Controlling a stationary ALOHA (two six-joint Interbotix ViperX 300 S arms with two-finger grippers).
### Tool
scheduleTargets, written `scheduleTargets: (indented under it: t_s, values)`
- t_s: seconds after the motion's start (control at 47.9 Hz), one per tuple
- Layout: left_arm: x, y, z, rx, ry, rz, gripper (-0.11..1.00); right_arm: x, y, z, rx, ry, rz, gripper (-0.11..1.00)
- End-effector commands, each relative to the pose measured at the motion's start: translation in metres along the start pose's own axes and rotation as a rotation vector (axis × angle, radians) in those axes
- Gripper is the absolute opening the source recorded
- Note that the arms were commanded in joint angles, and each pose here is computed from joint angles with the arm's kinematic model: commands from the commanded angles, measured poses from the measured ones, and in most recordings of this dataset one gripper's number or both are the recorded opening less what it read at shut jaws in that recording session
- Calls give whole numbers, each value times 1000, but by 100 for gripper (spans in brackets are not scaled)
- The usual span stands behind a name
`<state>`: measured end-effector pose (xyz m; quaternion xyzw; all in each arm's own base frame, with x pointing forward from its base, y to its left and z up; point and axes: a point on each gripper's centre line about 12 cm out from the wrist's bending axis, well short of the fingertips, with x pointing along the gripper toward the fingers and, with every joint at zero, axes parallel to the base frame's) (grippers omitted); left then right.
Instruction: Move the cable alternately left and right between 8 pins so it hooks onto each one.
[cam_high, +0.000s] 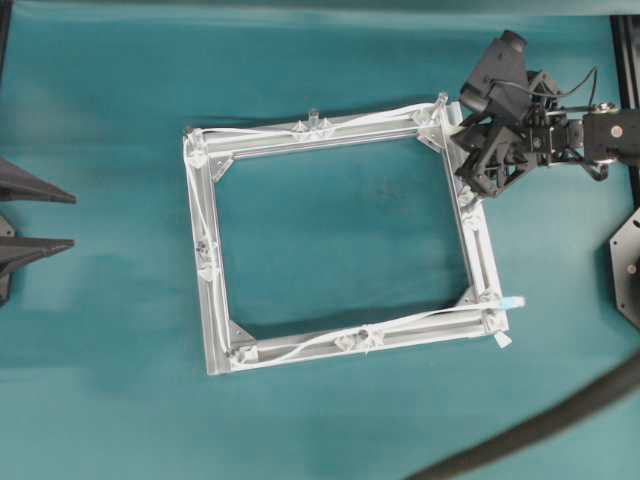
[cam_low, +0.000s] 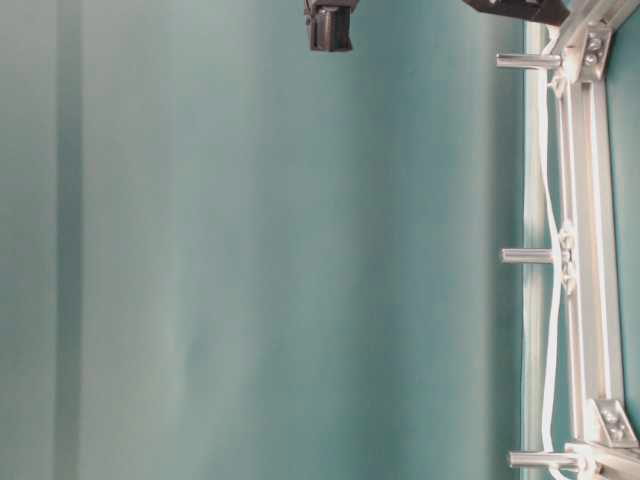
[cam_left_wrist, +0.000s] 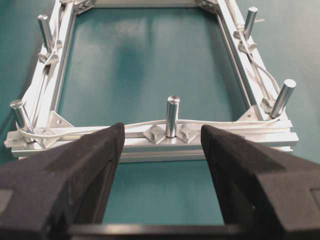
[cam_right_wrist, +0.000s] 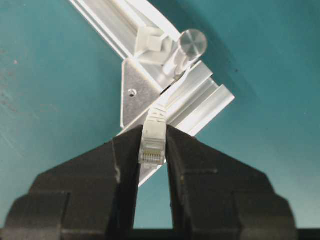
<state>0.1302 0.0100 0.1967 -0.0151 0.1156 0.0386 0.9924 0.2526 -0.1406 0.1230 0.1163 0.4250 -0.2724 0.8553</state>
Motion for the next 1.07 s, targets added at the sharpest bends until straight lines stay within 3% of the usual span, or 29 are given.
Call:
scheduleTargets:
  t_s: [0.0, 0.125, 0.167, 0.334, 0.585, 0.773, 1.044]
  values:
    - [0, 0, 6, 3, -11, -1, 65, -5, 4, 6, 1, -23, 7, 25]
    - [0, 0, 6, 3, -12, -1, 65, -6, 1, 5, -2, -12, -10, 59]
    - [0, 0, 7, 3, -14, -1, 65, -7, 1, 6, -6, -15, -12, 65]
    - [0, 0, 6, 3, -12, -1, 65, -19, -1, 7, -9, -43, -19, 63]
    - [0, 0, 7, 3, -12, -1, 65, -47, -15, -6, -13, -54, -95, 63]
    - [0, 0, 6, 3, -12, -1, 65, -63, -19, -9, -25, -104, -104, 63]
    - [0, 0, 6, 3, -12, -1, 65, -77, -19, -8, -160, -203, -104, 63]
